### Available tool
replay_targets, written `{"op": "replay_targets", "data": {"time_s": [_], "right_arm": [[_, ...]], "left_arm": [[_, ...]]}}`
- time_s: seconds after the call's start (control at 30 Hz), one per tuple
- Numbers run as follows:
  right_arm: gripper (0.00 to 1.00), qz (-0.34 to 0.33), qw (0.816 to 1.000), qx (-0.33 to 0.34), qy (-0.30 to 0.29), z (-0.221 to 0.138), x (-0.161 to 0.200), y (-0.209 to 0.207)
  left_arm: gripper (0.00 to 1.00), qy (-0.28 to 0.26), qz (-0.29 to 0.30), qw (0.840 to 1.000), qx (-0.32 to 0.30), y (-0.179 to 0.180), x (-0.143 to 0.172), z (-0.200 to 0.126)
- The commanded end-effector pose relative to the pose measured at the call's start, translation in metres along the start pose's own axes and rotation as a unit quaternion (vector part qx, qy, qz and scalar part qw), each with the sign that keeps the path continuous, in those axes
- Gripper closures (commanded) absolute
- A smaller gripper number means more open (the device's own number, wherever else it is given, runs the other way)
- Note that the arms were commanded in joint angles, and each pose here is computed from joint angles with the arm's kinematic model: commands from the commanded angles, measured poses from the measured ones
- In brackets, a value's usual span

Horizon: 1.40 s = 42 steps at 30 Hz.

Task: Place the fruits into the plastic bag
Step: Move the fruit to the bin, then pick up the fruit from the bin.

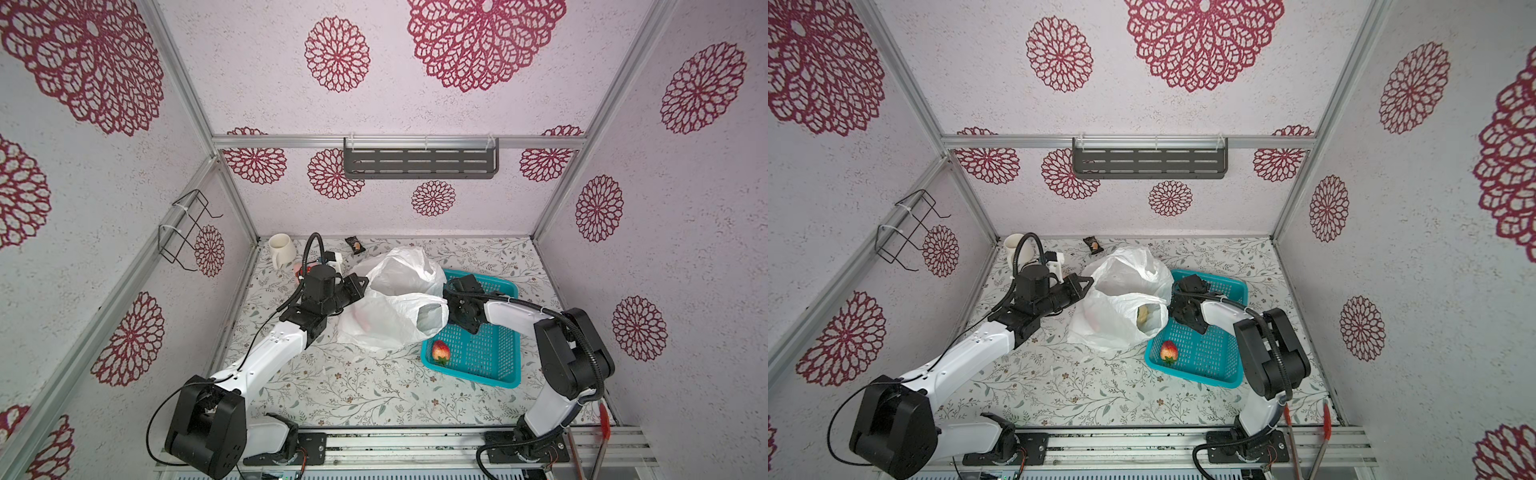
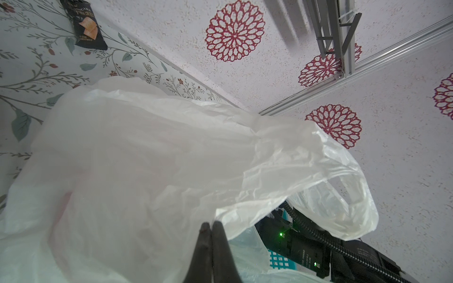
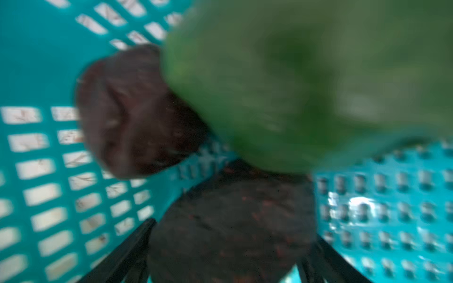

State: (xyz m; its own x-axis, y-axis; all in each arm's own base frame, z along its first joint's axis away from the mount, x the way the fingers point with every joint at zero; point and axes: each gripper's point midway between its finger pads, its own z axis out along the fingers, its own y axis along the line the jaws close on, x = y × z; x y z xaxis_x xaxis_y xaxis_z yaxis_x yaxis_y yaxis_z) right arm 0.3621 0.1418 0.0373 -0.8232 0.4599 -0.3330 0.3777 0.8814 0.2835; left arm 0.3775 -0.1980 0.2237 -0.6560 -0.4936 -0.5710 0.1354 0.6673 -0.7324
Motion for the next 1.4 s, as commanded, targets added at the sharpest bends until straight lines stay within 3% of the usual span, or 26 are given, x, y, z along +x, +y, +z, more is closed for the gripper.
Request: {"op": "replay_targets", "data": {"time_s": [0.0,0.3,0.7,0.93,1.2,1.37], "right_arm": [[0.12,-0.014,0.998,0.060,-0.002,-0.008,0.007,-0.033],[0.14,-0.043,0.998,0.054,-0.005,-0.006,-0.012,-0.026],[0.45,-0.043,0.997,0.058,-0.004,0.003,-0.022,-0.031],[0.58,-0.050,0.997,0.044,-0.035,-0.026,-0.029,-0.030],[0.66,-0.114,0.986,-0.060,-0.102,-0.093,-0.046,0.003],[0.65,-0.193,0.955,-0.203,-0.099,-0.146,-0.027,0.048]], "left_arm": [[1.00,-0.006,0.005,1.000,0.003,0.000,-0.002,-0.005],[1.00,-0.008,0.003,1.000,0.006,-0.004,-0.003,-0.008],[1.00,-0.010,0.011,1.000,0.007,-0.008,-0.007,-0.011],[1.00,-0.009,0.011,1.000,0.007,-0.009,-0.007,-0.011],[1.00,0.002,0.008,1.000,0.014,-0.011,-0.004,-0.007],[1.00,0.006,0.007,1.000,0.017,-0.011,-0.003,-0.004]]}}
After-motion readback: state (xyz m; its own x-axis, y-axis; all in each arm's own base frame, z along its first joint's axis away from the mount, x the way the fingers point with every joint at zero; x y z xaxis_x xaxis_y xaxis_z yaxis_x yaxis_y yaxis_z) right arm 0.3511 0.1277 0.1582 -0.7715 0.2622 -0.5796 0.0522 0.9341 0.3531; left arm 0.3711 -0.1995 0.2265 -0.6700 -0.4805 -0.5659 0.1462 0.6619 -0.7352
